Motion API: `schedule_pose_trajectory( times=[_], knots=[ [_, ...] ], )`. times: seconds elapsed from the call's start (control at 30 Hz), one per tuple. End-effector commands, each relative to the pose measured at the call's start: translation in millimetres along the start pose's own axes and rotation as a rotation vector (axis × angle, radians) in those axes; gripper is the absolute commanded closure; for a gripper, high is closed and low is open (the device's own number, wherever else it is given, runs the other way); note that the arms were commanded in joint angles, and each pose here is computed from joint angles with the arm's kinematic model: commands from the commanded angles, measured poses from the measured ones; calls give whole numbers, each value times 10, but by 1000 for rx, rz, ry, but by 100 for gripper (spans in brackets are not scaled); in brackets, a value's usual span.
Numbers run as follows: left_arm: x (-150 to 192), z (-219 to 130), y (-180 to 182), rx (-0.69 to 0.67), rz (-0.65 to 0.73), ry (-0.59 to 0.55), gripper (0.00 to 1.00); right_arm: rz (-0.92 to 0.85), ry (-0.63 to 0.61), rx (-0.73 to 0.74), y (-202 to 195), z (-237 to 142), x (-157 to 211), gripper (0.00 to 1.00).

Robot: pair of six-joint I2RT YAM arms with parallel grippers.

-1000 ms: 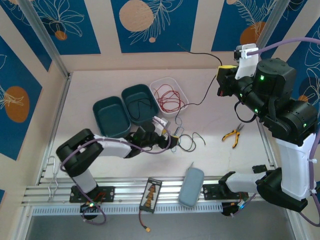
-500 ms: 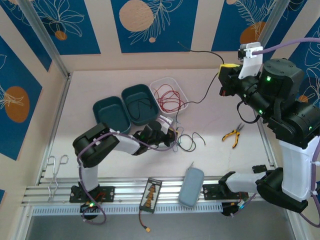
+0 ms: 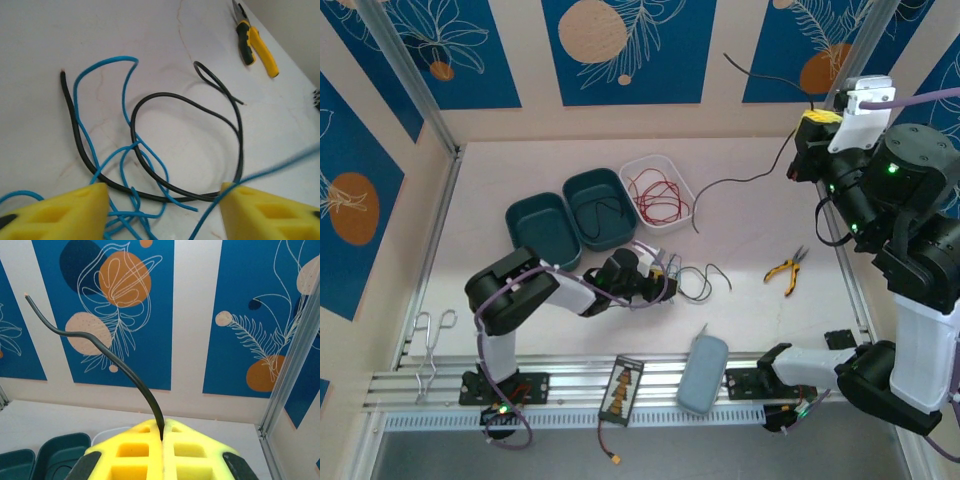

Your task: Untangle the cables

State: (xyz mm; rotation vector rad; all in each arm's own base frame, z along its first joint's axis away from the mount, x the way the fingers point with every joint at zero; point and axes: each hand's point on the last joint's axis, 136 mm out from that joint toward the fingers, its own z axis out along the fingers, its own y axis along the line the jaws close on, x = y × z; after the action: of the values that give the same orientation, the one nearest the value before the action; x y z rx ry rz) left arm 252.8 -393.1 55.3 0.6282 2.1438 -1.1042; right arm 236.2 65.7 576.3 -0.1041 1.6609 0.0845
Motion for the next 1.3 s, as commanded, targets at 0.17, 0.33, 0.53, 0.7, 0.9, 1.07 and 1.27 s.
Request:
schedule_pose_trajectory(
  times=[0.17,0.33,0.53,0.7,0.9,1.07,1.27],
  knots=[
    [-305,-533,-302,2,78,-43,0,-22,73,-34,280,459,237,100],
    [-368,-911,-106,-188,101,-42,0,0,119,-102,539,782,396,100],
    [-524,-1409,97,-410,143,-78,0,51,201,-214,954,1252,687,100],
    [-752,-1949,226,-588,136,-188,0,82,237,-264,1259,1680,878,100],
    [-920,-2787,408,-842,83,-342,0,80,253,-258,1510,2157,1078,100],
    [-996,-3121,401,-893,88,-392,0,57,289,-262,1779,2508,1339,100],
    [-990,-3199,424,-907,80,-383,0,-43,344,-220,2059,2877,1699,100]
  ],
)
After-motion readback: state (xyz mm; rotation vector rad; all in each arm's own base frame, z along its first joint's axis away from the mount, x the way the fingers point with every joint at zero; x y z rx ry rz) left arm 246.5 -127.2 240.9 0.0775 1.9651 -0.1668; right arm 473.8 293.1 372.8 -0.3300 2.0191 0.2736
